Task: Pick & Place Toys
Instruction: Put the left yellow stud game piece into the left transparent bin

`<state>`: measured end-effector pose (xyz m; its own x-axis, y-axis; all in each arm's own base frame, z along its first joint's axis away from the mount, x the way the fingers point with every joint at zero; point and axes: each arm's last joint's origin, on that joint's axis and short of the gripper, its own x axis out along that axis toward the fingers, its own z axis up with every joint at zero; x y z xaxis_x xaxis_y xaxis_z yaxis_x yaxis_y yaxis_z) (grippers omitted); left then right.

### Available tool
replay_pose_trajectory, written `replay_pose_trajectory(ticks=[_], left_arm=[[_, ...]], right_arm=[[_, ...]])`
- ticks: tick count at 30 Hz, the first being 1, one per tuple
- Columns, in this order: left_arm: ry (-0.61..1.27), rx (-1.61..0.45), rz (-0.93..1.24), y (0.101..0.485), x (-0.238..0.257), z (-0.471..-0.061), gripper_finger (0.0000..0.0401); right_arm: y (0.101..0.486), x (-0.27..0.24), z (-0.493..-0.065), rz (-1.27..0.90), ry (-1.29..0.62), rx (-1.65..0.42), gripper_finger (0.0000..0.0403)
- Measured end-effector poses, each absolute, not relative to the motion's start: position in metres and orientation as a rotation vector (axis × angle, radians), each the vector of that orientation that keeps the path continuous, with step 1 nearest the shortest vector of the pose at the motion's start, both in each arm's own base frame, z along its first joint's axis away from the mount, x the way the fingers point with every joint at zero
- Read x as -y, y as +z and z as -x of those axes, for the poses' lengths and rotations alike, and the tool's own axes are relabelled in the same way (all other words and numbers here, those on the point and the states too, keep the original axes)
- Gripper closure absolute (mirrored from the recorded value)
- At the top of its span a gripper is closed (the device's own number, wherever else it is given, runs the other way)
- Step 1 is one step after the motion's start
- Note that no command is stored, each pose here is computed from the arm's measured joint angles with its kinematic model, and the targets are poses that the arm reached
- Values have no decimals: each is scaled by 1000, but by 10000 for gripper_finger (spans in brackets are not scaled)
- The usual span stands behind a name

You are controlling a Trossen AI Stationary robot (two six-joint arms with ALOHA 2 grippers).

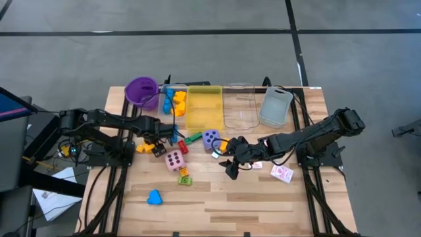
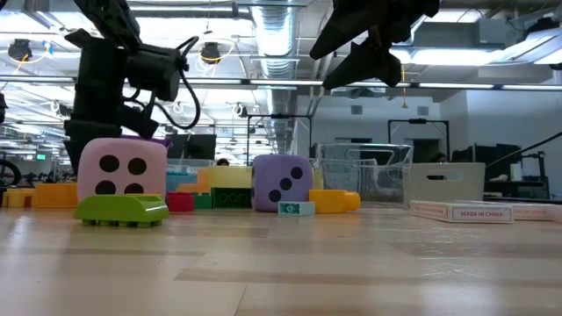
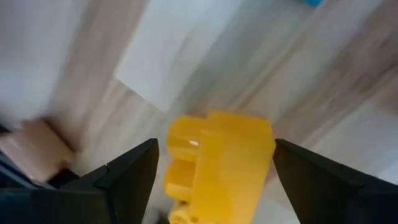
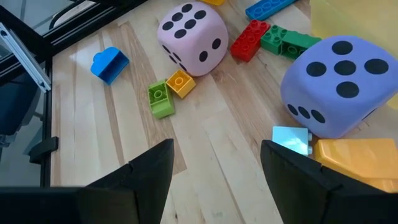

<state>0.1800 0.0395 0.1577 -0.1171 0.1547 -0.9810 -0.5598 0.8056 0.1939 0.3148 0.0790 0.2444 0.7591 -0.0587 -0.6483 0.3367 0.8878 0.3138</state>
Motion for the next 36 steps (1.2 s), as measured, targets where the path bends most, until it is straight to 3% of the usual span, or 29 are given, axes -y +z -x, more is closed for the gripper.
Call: replay_pose_trajectory(ticks=[21,30,36], left_arm=[[629,-1615,528,131,-37,-160,97],[658,-1585,572,133,-36,-160,154],[599,-1482,618,144,-34,-159,148]], right_arm=[[244,-79,-315,-434,-223,-679,168],[244,-79,-315,-434,-225,-679,168],[244,-78,-315,-434,-227,-678,168]])
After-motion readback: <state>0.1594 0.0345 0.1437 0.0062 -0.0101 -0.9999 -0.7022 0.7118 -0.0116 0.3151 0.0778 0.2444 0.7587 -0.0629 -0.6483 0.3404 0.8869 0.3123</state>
